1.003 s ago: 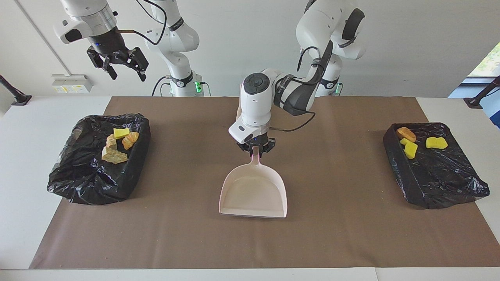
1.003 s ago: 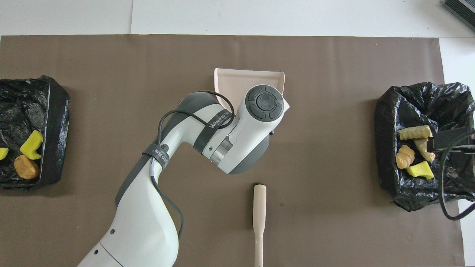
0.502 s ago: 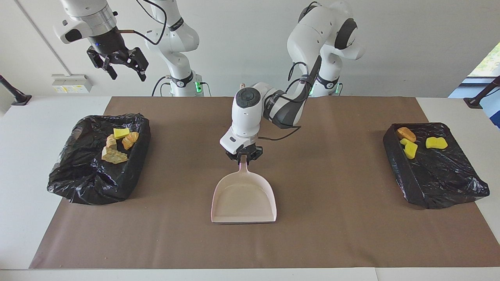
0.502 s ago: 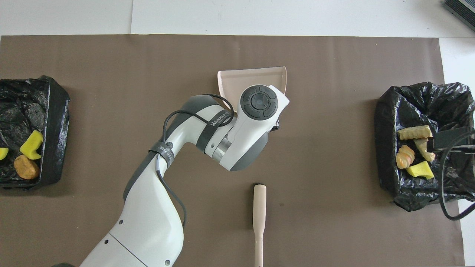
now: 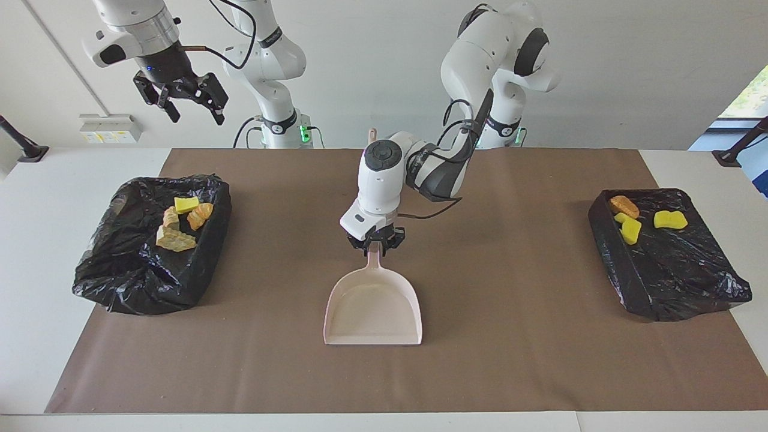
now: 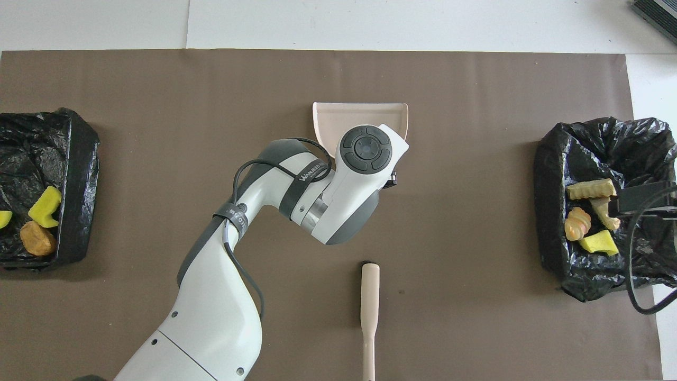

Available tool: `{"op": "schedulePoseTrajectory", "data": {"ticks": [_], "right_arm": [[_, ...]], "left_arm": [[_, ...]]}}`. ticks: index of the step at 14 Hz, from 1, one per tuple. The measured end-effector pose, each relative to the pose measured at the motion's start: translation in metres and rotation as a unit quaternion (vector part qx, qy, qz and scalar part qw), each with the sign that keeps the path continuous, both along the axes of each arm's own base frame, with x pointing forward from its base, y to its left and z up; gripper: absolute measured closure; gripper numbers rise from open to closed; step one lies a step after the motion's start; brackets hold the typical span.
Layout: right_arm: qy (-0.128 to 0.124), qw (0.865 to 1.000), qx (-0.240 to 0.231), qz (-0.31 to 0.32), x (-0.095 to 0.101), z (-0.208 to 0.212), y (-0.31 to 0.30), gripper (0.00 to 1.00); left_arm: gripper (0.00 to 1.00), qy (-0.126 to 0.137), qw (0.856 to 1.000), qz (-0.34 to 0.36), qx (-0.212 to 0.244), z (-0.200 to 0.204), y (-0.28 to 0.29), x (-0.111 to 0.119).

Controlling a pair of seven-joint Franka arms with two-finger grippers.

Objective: Sweep and dump trash in bin

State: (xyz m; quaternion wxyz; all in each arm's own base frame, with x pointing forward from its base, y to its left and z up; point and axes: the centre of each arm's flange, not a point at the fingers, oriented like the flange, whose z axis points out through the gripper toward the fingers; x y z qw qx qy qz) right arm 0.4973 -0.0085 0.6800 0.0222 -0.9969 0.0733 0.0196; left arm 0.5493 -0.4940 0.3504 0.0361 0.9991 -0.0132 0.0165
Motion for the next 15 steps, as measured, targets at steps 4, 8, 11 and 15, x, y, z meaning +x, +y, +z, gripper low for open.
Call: {"op": "schedulePoseTrajectory", "data": {"ticks": [4,8,11,15], "right_arm": [[0.0,1.0,0.0,0.0,0.0,0.0,0.0,0.0],[0.0,1.0,0.0,0.0,0.0,0.0,0.0,0.0],[0.0,1.0,0.0,0.0,0.0,0.0,0.0,0.0],[0.0,1.0,0.0,0.0,0.0,0.0,0.0,0.0]], "left_arm": [[0.0,-0.018,1.0,-0.001,-0.009,0.025,0.014,0.011],[0.0,-0.039,0.999,-0.034,-0.004,0.099,0.109,0.021],[0.0,-0.036,0.996,-0.081,0.014,0.152,0.205,0.013],[0.0,-0.046,0.992,-0.118,0.027,0.25,0.325,0.0]]}}
